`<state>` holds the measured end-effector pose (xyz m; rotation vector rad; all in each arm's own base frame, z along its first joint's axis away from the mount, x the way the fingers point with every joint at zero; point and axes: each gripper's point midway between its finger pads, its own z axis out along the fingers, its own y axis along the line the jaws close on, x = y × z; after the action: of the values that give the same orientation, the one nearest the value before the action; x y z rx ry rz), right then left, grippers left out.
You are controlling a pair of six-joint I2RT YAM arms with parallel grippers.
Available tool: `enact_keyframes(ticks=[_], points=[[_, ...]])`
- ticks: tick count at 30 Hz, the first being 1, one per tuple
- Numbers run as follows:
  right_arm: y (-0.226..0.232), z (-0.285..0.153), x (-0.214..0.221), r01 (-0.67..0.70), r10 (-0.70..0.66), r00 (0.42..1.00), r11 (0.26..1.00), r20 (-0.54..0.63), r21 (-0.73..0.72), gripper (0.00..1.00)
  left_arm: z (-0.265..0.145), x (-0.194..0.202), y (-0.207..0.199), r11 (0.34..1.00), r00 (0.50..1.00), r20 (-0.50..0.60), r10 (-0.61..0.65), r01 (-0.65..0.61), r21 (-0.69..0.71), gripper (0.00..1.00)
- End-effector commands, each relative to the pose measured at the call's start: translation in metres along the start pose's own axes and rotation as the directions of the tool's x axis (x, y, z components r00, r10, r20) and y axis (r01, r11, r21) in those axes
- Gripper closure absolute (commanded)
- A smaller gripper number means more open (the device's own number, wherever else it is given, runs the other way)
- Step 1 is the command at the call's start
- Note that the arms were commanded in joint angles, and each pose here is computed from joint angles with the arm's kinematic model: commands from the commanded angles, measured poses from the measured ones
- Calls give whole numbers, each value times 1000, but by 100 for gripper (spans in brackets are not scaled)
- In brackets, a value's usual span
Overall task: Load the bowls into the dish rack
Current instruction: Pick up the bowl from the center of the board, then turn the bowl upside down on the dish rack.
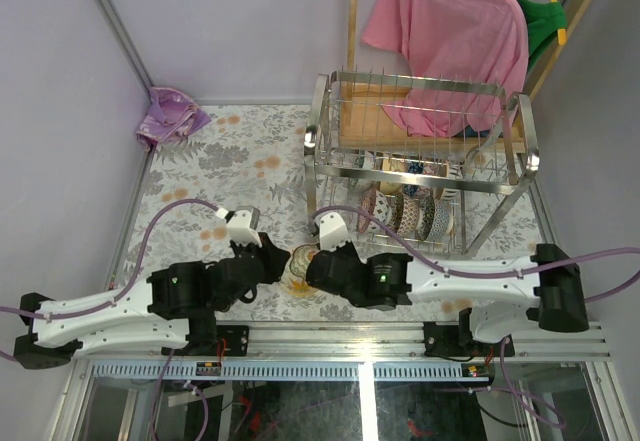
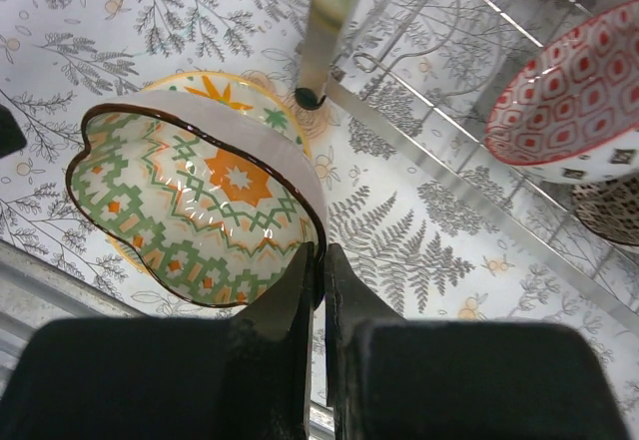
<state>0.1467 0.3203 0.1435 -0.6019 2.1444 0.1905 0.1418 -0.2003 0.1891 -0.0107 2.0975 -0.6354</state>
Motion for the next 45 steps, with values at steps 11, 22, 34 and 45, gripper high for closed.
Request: enact_keyframes(ticks=[11,22,34,45], points=[[-65,-48,-37,-106,90,974,992,210,68,100,-3,-3,-14,997,1000,-3,-9,9,73,81],[-89,-53,-21,-120,94,975,985,199,123,100,7,8,-44,989,999,-45,17,-11,150,80],[-63,-72,-31,-168,187,963,979,194,-113,100,-2,13,-117,877,997,-71,14,22,479,45],[-93,-110,-52,-237,274,927,957,255,-164,100,-40,-27,-125,823,999,-12,-42,41,567,46]])
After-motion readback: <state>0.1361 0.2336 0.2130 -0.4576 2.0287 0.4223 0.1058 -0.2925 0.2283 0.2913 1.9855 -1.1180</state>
